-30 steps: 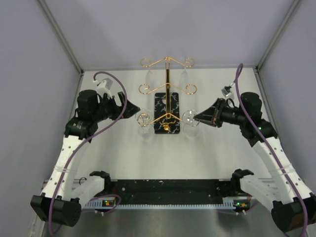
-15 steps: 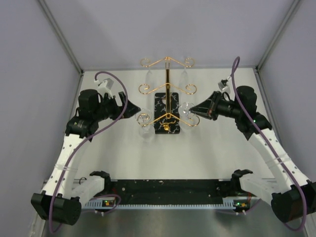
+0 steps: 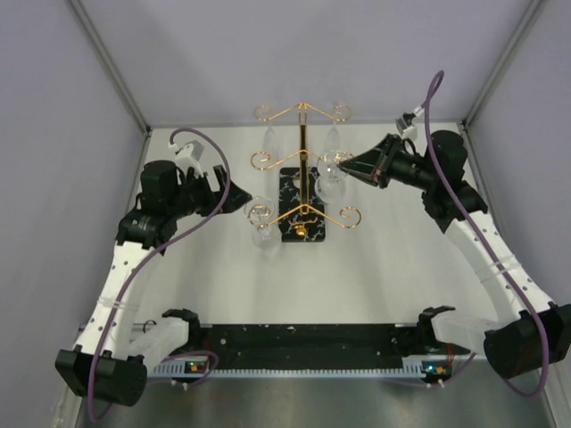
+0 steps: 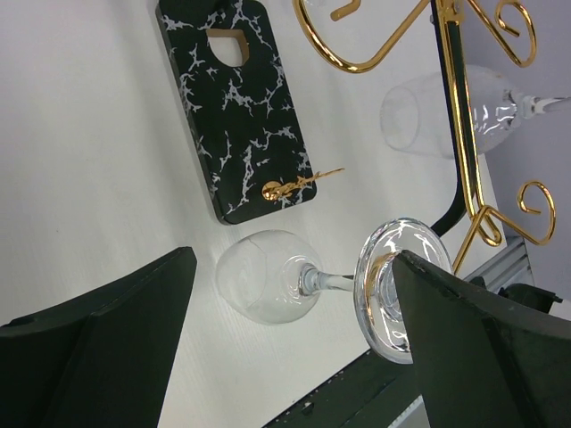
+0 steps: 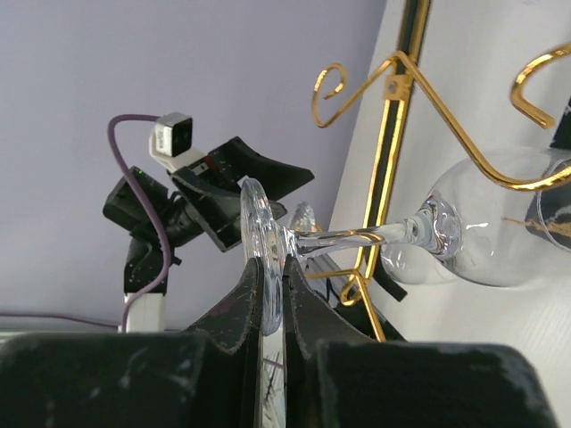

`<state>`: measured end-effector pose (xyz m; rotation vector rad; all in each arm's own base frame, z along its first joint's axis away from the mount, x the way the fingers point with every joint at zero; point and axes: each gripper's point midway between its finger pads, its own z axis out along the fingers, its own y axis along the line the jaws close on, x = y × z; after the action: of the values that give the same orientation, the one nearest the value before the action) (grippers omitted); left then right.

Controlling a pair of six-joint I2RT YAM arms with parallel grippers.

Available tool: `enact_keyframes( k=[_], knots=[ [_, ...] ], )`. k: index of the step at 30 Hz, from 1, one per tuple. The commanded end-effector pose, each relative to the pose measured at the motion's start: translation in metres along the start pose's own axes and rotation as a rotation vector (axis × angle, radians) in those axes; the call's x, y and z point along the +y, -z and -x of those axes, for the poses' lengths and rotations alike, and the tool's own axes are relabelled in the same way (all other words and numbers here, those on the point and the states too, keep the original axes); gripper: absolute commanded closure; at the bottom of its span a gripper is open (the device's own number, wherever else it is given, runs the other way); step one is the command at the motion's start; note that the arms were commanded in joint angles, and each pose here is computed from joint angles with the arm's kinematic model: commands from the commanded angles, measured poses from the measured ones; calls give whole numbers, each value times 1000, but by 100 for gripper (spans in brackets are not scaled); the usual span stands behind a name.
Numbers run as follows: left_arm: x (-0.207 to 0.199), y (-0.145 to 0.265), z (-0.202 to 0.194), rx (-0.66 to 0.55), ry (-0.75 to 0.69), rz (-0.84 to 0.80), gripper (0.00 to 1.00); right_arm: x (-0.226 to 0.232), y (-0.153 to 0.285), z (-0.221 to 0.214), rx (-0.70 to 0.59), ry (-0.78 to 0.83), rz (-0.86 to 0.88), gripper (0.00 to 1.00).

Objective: Take the wine glass off the wine glass rack

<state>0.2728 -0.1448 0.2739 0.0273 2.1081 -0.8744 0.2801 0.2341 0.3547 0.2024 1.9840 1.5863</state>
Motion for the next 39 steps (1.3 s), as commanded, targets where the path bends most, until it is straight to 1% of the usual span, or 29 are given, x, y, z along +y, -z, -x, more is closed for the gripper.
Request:
enact_keyframes(
  k=[1,4,6,12,16,19,22,24,27,30,32,34,37,39],
  knots=[
    [-11,19,34,-110,-88,32,2,89,22,12,-48,181,212,100],
    [-20,31,50,-165,-124,35,2,103,33,9,-56,198,210,100],
    [-30,35,59,-202,-147,-1,2,117,41,7,-55,216,232,100],
    [-81,50,79,-320,-245,-241,2,149,52,5,-32,255,282,100],
    [-112,62,88,-378,-314,-390,2,166,53,-2,16,255,323,100],
    [-133,75,85,-400,-389,-514,2,175,51,-10,51,233,346,100],
    [-155,92,77,-454,-526,-649,2,184,46,-19,102,210,372,100],
    [-167,105,73,-496,-604,-708,2,190,43,-25,133,200,381,100],
    [-177,119,69,-549,-714,-744,2,193,37,-31,166,182,393,100],
    [-181,123,67,-560,-765,-757,2,201,33,-36,182,181,411,100],
    [-181,123,70,-562,-735,-749,2,210,33,-38,186,215,427,100],
    [-181,121,79,-545,-637,-724,2,215,31,-38,190,251,423,100],
    [-190,123,85,-472,-459,-761,2,228,35,-36,189,323,455,100],
    [-192,125,90,-435,-280,-767,3,234,36,-36,202,356,470,100]
  ],
)
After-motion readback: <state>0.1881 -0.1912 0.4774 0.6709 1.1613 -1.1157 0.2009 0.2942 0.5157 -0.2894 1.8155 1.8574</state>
